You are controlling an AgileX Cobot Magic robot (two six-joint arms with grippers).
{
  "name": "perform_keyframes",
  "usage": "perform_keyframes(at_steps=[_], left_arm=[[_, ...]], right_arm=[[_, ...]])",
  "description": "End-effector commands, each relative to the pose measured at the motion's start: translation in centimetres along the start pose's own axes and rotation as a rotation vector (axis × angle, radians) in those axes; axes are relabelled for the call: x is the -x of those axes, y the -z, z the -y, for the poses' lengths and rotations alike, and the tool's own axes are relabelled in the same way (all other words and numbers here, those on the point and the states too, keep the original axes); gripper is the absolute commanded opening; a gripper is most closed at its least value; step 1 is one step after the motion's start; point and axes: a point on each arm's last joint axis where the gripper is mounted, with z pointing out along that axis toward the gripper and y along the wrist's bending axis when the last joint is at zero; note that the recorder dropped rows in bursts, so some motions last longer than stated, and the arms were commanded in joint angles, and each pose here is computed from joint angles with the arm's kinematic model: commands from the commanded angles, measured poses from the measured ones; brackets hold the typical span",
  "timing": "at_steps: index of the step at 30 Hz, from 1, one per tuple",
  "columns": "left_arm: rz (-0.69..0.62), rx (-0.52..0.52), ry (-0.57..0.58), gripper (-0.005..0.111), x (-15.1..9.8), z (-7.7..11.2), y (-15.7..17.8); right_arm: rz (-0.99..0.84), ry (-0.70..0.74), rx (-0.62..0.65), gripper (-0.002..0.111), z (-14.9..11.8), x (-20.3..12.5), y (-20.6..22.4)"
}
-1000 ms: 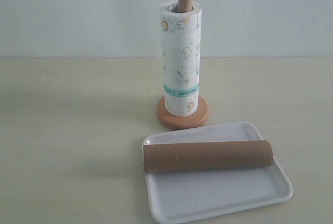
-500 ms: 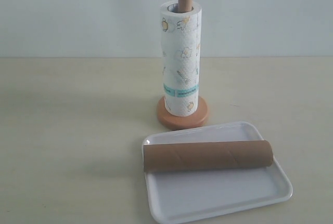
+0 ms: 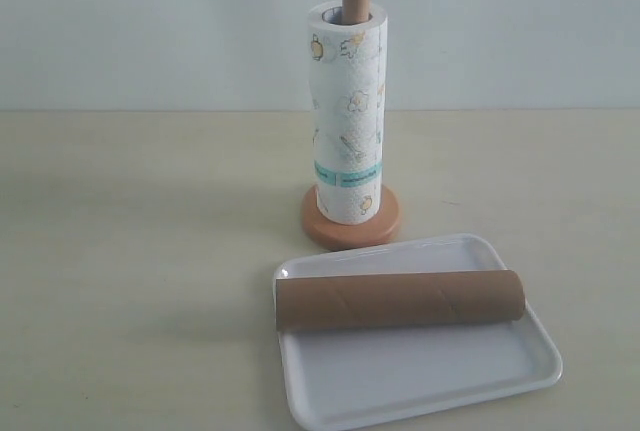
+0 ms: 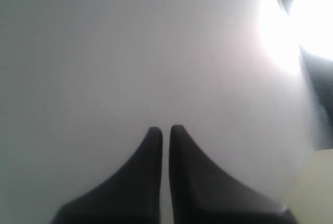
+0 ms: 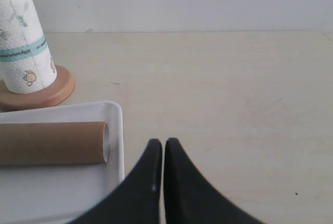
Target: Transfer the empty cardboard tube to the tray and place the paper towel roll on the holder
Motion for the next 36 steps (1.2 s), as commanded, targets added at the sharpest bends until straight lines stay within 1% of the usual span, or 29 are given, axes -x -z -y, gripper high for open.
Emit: perform_keyframes(at_steps=[1, 2, 3, 4, 5, 6, 7, 9, 10, 11, 12, 14, 20, 22, 25, 26, 29, 34, 36], left_arm=[[-0.029, 0.243, -0.152, 0.004, -1.6, -2.0, 0.3], [-0.091, 0.296, -0.127, 0.004, -2.3, -2.5, 0.5], [-0.154, 0.33, -0.077, 0.004, -3.0, -2.8, 0.7], [-0.281, 0.339, -0.103, 0.004, -4.1, -2.9, 0.9], [-0.367, 0.327, -0.091, 0.004, -4.8, -2.8, 1.2], [-0.459, 0.303, -0.102, 0.004, -5.6, -2.6, 1.4], [-0.585, 0.267, -0.096, 0.004, -6.6, -2.3, 1.9], [-0.704, 0.244, -0.006, 0.004, -7.8, -1.8, 2.5], [-0.762, 0.24, 0.075, 0.004, -8.7, -1.4, 2.9], [-0.785, 0.243, 0.123, 0.004, -9.2, -1.2, 3.0], [-0.8, 0.248, 0.169, 0.004, -9.8, -1.0, 3.2], [-0.809, 0.258, 0.214, 0.004, -10.9, -0.7, 3.4], [-0.729, 0.282, 0.231, 0.004, -14.8, -0.1, 3.9], [-0.704, 0.307, 0.247, 0.004, -16.1, 0.1, 4.8], [-0.642, 0.396, 0.323, 0.004, -17.6, 0.3, 6.8], [-0.626, 0.43, 0.332, 0.004, -18.1, 0.3, 7.7], [-0.627, 0.512, 0.326, 0.004, -19.6, 0.6, 10.4], [-0.594, 0.67, 0.299, 0.004, -20.4, 1.1, 14.4], [-0.574, 0.718, 0.297, 0.004, -20.8, 1.5, 15.7]], right_arm=[[0.011, -0.002, 0.002, 0.001, 0.0, 0.1, 0.0], [0.011, -0.002, 0.002, 0.001, 0.0, 0.1, 0.0], [0.011, -0.002, 0.002, 0.001, 0.0, 0.1, 0.0], [0.011, -0.002, 0.002, 0.001, 0.0, 0.1, 0.0], [0.011, -0.002, 0.002, 0.001, 0.0, 0.1, 0.0], [0.011, -0.002, 0.002, 0.001, 0.0, 0.1, 0.0], [0.011, -0.002, 0.002, 0.001, 0.0, 0.1, 0.0], [0.011, -0.002, 0.002, 0.001, 0.0, 0.1, 0.0], [0.011, -0.002, 0.002, 0.001, 0.0, 0.1, 0.0], [0.011, -0.002, 0.002, 0.001, 0.0, 0.1, 0.0], [0.011, -0.002, 0.002, 0.001, 0.0, 0.1, 0.0], [0.011, -0.002, 0.002, 0.001, 0.0, 0.1, 0.0], [0.011, -0.002, 0.002, 0.001, 0.0, 0.1, 0.0], [0.011, -0.002, 0.002, 0.001, 0.0, 0.1, 0.0], [0.011, -0.002, 0.002, 0.001, 0.0, 0.1, 0.0], [0.011, -0.002, 0.002, 0.001, 0.0, 0.1, 0.0], [0.011, -0.002, 0.002, 0.001, 0.0, 0.1, 0.0], [0.011, -0.002, 0.002, 0.001, 0.0, 0.1, 0.0], [0.011, -0.002, 0.002, 0.001, 0.0, 0.1, 0.0]])
